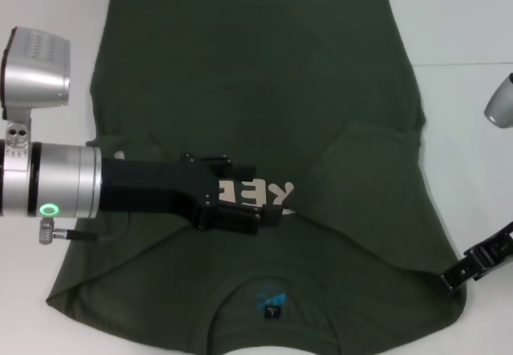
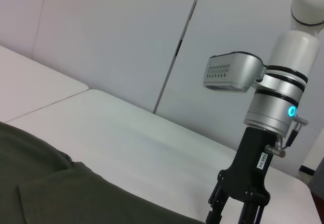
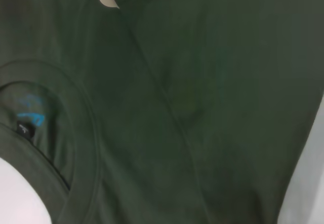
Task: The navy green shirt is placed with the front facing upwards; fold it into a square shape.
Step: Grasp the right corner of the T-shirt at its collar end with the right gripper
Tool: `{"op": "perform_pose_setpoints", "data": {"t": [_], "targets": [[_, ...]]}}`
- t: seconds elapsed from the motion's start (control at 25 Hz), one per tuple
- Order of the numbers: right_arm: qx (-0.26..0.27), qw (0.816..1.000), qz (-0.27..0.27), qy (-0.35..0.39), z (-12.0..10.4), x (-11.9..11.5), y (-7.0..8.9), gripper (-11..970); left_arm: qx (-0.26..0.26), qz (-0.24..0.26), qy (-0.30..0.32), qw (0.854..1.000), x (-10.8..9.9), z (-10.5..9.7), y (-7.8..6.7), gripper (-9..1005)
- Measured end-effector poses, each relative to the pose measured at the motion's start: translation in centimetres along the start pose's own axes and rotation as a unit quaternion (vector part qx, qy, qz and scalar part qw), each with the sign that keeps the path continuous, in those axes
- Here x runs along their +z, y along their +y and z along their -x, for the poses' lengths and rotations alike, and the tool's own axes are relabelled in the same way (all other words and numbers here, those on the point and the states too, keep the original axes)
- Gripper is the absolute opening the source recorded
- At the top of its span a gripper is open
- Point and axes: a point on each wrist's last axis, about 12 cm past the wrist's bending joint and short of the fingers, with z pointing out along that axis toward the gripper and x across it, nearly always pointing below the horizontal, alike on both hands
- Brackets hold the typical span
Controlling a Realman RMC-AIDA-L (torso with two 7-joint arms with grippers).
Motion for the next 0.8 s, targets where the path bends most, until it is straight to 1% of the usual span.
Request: {"op": "perform_pose_setpoints", "data": {"t": [0.08, 0.4, 0.64, 0.8], "targets": [[0.001, 1.000, -0.007, 0.002, 0.1, 0.2, 0.0, 826, 0.000, 0.000, 0.001, 1.000, 0.0, 0.0, 0.0, 947], [-0.012, 1.000, -0.019, 0.003, 0.1, 1.1, 0.3, 655, -0.002, 0.002, -0.002, 1.000, -0.1, -0.1, 0.0, 946], [-0.011, 1.000, -0.024, 0.000, 0.0, 1.2, 0.1, 406, -0.003, 0.003, -0.002, 1.000, -0.1, -0.2, 0.0, 947], [-0.011, 1.000, -0.026, -0.001, 0.1, 1.2, 0.1, 329, -0.007, 0.004, -0.002, 1.000, -0.2, -0.3, 0.0, 947]]}}
